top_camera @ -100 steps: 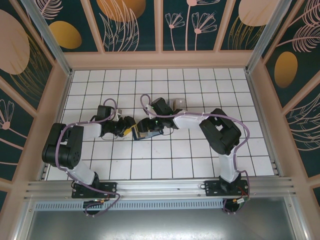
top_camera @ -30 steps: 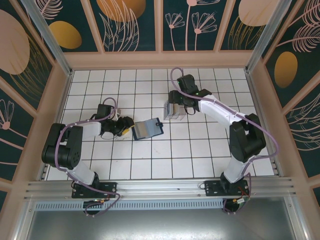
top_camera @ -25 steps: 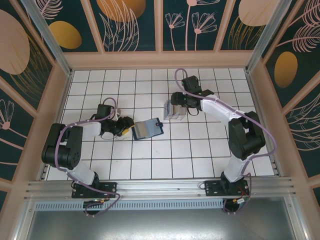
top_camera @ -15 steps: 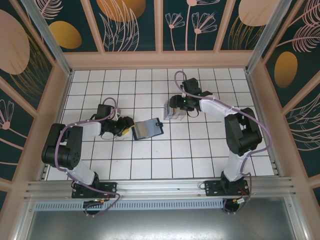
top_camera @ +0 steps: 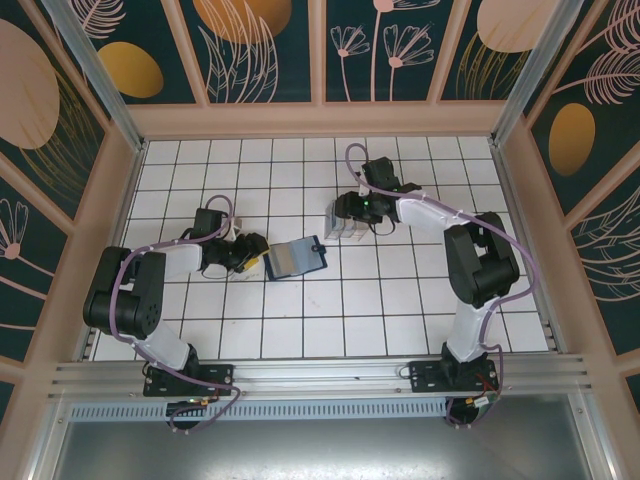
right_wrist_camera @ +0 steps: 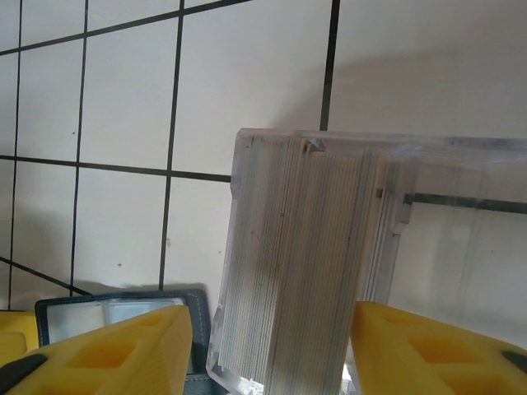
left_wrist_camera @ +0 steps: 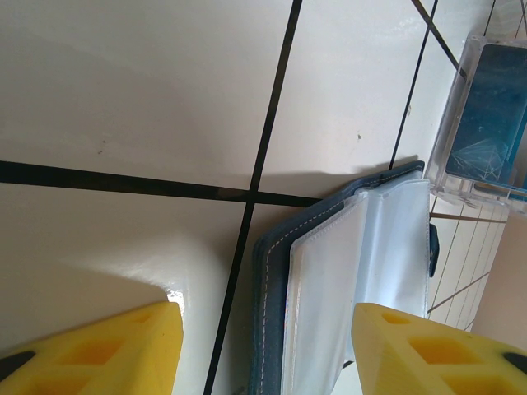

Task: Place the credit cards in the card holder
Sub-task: Pick up the credit card from the storage box.

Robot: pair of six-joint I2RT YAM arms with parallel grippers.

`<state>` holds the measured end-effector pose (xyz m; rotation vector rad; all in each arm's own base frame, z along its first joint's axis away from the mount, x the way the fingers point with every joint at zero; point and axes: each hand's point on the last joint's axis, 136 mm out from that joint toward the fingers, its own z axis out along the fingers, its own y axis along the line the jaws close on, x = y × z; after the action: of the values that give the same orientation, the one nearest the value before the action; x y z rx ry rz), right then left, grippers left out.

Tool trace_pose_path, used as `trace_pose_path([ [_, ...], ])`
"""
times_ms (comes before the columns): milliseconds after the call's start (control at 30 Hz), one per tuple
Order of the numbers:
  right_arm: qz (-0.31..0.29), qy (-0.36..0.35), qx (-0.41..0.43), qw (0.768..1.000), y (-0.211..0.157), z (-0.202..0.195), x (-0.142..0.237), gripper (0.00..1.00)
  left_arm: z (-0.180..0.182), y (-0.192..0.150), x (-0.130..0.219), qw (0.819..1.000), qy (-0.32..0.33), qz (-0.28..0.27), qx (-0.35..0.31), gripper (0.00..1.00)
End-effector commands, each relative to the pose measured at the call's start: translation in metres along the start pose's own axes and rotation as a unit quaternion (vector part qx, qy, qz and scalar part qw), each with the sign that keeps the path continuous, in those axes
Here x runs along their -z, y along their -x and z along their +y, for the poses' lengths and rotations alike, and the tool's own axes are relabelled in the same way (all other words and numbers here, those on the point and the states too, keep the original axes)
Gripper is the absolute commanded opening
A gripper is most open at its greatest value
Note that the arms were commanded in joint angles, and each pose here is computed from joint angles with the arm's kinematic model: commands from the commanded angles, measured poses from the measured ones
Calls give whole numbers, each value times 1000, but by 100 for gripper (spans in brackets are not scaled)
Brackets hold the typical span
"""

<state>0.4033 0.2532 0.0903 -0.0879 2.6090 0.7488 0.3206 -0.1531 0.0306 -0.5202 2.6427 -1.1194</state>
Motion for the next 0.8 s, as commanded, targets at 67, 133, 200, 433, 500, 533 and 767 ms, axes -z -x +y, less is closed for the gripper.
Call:
trace_pose_path([
  [67,-5,40,14,999,9,20,3,53,18,-7,-6,999,29,16,25,58],
  [133,-7,44,14,999,8,20,0,54,17,-7,-6,999,24,19,25,58],
  [200,-2,45,13,999,8,19,-2,53,18,-5,-6,999,30,16,24,58],
  [433,-16,58,22,998,14,27,5,50,20,-5,-7,999,36,18,22,58],
  [500,-19,65,25,997,14,31,6,49,20,-5,-9,999,35,21,24,58],
  [533,-20,70,27,997,15,33,7,48,20,-4,-9,999,34,21,25,58],
  [767,-27,71,27,997,15,33,8,42,14,2,-9,999,32,20,20,58],
])
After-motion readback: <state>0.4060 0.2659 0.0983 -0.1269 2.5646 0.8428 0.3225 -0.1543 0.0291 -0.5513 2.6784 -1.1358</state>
